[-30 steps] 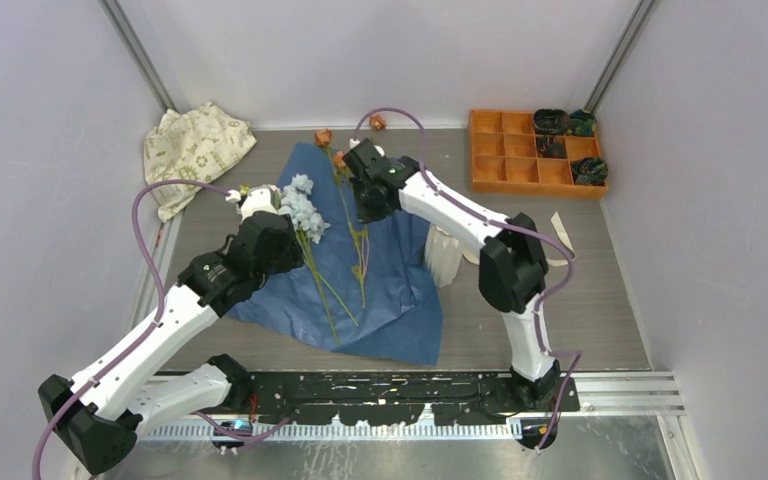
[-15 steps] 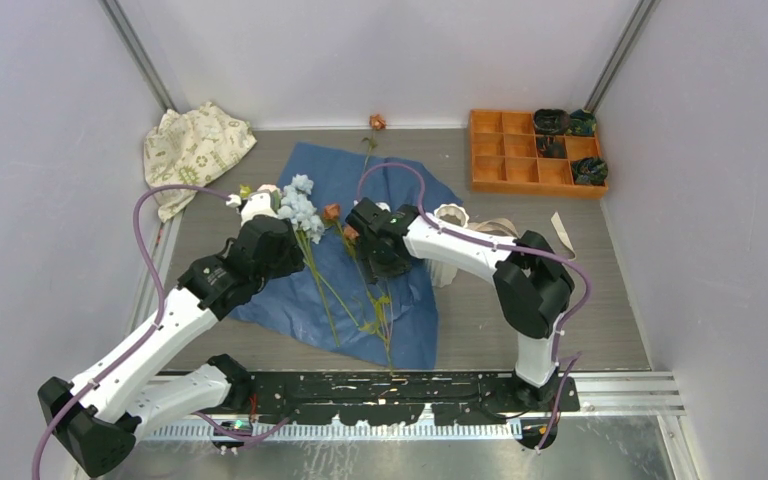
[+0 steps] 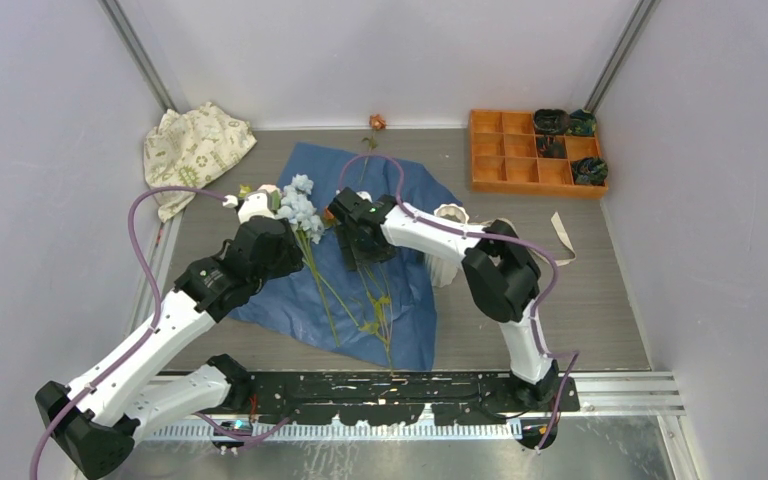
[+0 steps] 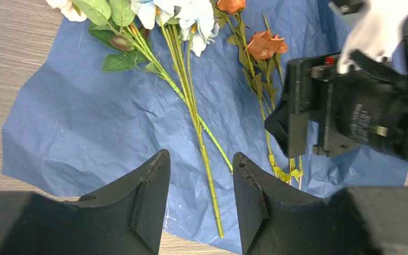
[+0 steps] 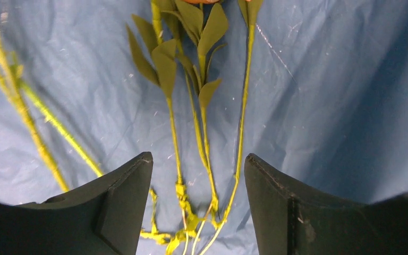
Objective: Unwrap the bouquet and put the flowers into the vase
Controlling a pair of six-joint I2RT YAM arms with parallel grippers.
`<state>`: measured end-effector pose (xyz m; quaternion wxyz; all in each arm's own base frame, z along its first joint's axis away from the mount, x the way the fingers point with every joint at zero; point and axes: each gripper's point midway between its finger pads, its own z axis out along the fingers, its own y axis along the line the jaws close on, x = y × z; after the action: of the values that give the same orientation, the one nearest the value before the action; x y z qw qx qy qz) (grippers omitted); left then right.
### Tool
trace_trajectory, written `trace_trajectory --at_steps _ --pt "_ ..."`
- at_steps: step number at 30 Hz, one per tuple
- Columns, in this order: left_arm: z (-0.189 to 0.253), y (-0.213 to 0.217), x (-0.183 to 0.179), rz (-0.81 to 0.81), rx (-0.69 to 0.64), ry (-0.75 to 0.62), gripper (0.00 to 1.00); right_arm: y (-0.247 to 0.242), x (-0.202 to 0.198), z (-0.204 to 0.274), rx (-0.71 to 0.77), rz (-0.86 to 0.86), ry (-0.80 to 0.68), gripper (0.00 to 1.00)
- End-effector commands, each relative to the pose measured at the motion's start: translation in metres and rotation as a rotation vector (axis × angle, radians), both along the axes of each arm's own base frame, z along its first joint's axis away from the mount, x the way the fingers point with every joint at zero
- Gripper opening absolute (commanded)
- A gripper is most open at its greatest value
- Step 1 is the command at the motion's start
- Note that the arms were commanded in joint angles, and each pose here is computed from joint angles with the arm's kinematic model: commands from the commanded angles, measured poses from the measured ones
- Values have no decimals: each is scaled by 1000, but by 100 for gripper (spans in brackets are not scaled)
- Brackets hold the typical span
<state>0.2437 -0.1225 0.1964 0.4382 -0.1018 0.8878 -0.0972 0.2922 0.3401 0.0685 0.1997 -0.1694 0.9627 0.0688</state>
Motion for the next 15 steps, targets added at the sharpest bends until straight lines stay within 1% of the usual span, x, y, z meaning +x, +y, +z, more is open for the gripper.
trace_trajectory --at_steps 1,10,13,15 --pt "13 5 5 30 -18 -52 48 2 15 -5 -42 -7 -31 70" --pt "16 9 3 38 -17 -66 48 -6 25 -33 -98 -28 5 71" --pt "17 9 3 39 -19 -71 49 -7 26 -40 -93 -34 26 71" --pt "16 9 2 39 -19 -71 49 -4 25 -44 -71 -34 49 69"
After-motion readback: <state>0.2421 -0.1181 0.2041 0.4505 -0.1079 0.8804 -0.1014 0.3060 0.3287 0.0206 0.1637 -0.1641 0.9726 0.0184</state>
